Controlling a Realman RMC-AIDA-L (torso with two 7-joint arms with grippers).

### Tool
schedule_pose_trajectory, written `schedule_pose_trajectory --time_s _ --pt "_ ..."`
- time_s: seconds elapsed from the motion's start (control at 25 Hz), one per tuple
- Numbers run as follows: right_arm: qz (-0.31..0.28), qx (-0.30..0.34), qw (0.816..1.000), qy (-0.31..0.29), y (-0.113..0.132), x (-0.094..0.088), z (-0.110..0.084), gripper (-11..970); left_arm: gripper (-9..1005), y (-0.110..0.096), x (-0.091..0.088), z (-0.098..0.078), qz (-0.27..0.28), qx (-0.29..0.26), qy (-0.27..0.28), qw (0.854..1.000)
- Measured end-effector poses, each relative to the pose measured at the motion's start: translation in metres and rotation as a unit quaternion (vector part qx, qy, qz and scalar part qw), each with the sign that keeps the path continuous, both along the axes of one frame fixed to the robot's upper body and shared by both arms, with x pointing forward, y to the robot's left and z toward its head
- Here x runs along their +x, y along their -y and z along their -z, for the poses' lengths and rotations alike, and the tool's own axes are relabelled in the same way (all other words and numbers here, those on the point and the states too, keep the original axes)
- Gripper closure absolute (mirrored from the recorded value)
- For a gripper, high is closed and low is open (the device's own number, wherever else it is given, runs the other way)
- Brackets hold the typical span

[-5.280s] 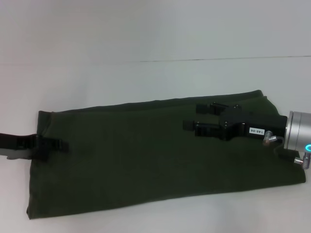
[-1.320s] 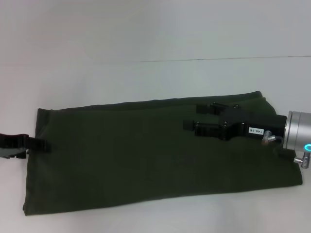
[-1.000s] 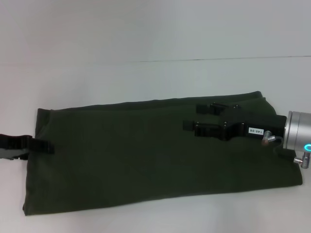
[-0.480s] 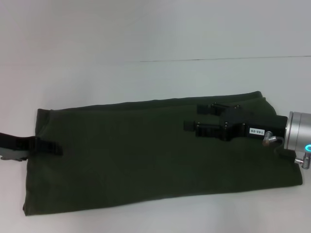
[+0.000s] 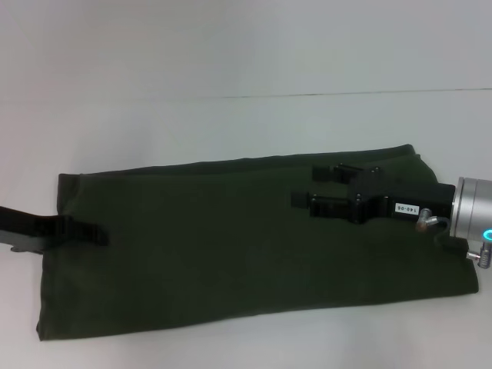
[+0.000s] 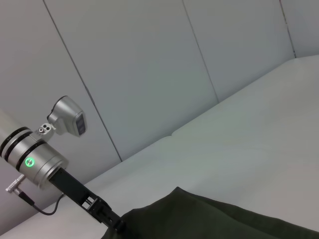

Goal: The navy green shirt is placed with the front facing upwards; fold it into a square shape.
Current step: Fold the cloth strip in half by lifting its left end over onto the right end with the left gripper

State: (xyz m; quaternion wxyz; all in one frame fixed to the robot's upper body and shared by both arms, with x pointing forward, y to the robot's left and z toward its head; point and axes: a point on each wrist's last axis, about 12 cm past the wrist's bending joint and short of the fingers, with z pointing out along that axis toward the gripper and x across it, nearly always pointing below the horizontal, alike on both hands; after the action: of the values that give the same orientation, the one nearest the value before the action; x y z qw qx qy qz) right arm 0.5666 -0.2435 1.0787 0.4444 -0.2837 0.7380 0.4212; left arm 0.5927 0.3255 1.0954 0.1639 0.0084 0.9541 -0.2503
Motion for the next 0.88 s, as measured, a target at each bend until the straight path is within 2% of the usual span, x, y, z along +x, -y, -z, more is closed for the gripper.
schedule_pose_trajectory --time_s 0.44,0.64,0.88 --pt "0.0 0.0 1.0 0.0 0.0 0.0 0.0 76 162 0.0023 0.0012 -0.0007 -0.002 -0.007 -0.004 1.0" --pt "0.001 0.0 1.0 -0.001 0.0006 -0.0006 0.0005 76 295 0.003 0.0011 -0.0007 -0.001 -0.012 -0.001 1.0" --pt "0.0 0.001 1.0 -0.001 0.0008 -0.0012 0.0007 76 583 0.0044 0.0011 -0.0005 0.003 -0.011 -0.001 1.0"
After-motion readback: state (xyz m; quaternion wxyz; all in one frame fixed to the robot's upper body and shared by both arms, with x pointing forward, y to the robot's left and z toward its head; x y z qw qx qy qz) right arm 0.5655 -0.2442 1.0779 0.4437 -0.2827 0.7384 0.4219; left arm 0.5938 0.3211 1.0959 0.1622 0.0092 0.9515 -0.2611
